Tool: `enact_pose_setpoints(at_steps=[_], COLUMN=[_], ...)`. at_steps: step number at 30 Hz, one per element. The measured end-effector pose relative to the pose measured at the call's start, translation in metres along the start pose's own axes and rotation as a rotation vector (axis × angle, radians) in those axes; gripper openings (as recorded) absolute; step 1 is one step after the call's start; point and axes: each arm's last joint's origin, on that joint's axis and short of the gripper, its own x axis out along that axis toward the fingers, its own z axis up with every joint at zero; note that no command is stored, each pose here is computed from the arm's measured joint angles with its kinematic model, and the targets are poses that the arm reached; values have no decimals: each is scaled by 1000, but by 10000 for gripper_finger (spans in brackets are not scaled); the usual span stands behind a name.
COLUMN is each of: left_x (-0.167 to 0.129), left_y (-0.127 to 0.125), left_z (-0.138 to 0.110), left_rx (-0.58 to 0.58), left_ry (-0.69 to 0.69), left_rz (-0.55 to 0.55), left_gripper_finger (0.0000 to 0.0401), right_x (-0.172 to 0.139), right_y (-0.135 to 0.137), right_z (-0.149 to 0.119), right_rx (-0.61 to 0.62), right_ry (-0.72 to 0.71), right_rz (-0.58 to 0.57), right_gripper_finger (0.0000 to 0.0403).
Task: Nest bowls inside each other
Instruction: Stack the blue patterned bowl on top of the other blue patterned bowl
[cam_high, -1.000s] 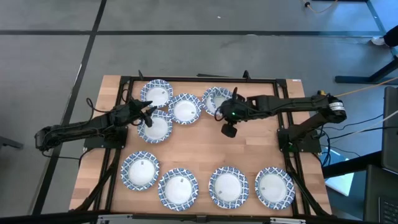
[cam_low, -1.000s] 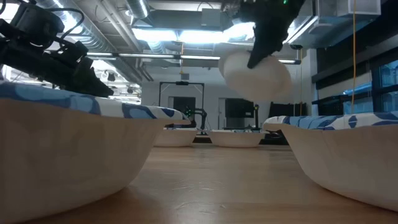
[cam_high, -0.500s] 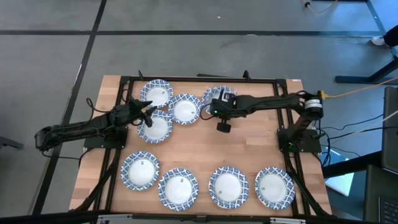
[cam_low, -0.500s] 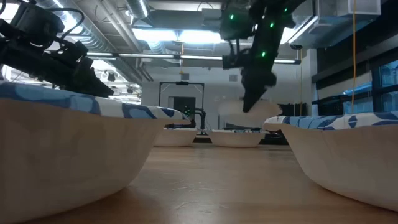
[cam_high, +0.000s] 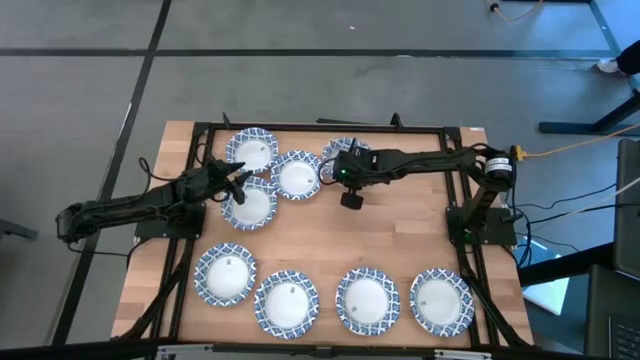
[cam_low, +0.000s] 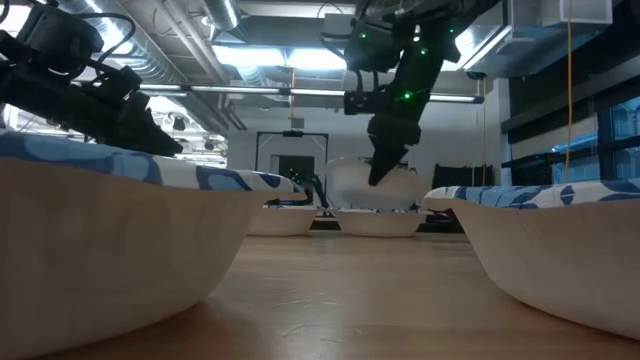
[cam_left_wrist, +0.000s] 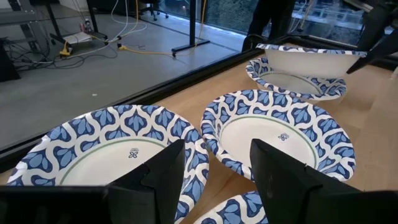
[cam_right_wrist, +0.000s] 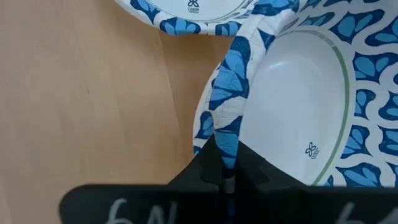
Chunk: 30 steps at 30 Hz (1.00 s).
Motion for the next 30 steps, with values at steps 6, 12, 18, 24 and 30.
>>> enact_pose_setpoints(at_steps=[6,12,18,24,30], left_x=[0,0,0,0,0], left_y=[0,0,0,0,0], left_z=[0,0,0,0,0], left_rx=[-1,-2,-1,-2,0], left_ry=[0,0,0,1,4], left_rz=[0,0,0,0,1], left_gripper_finger=[176,176,176,176,176], right_x=[2,3,5,10,1], right_y=[-2,-6,-13,-16,-16], right_z=[0,-1,-3,-5,-3], right_rx=[4,43,84,87,88], right_ry=[-2,5,21,46,20], right_rz=[18,14,5,3,13], right_gripper_finger=[13,22,81,134,149])
